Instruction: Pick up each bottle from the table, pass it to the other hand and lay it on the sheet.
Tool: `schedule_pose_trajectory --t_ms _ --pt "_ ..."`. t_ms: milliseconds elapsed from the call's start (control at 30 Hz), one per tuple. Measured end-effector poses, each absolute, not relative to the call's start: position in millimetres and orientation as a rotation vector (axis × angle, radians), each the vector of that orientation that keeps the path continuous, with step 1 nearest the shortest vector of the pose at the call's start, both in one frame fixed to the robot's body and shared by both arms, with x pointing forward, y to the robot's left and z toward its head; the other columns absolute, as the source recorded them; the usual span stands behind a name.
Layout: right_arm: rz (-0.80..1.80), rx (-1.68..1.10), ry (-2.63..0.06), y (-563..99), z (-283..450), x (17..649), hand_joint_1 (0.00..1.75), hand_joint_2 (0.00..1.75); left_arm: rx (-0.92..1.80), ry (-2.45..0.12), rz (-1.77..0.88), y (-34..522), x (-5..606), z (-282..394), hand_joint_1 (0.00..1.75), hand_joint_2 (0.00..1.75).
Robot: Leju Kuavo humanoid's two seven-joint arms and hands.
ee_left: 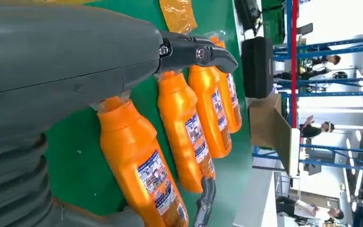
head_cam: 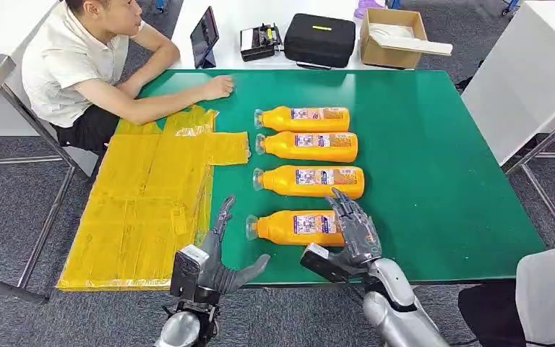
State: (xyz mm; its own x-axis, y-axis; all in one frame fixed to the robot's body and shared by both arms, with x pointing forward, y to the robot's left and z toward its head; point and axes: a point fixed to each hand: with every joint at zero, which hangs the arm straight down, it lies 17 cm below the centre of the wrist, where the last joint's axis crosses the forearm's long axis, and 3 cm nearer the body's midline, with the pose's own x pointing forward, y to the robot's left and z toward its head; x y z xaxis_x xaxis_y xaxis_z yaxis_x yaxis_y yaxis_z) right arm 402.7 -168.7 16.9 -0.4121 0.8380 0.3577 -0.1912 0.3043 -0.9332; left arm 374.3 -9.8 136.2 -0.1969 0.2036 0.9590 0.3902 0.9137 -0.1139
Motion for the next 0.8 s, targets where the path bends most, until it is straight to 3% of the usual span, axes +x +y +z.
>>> schedule_pose_trajectory --t_ms 800 --pt "1.490 -0.560 -1.326 -211 -21 421 0.00 1.75 -0.452 -1.756 -0.208 -18 375 133 0.00 1.75"
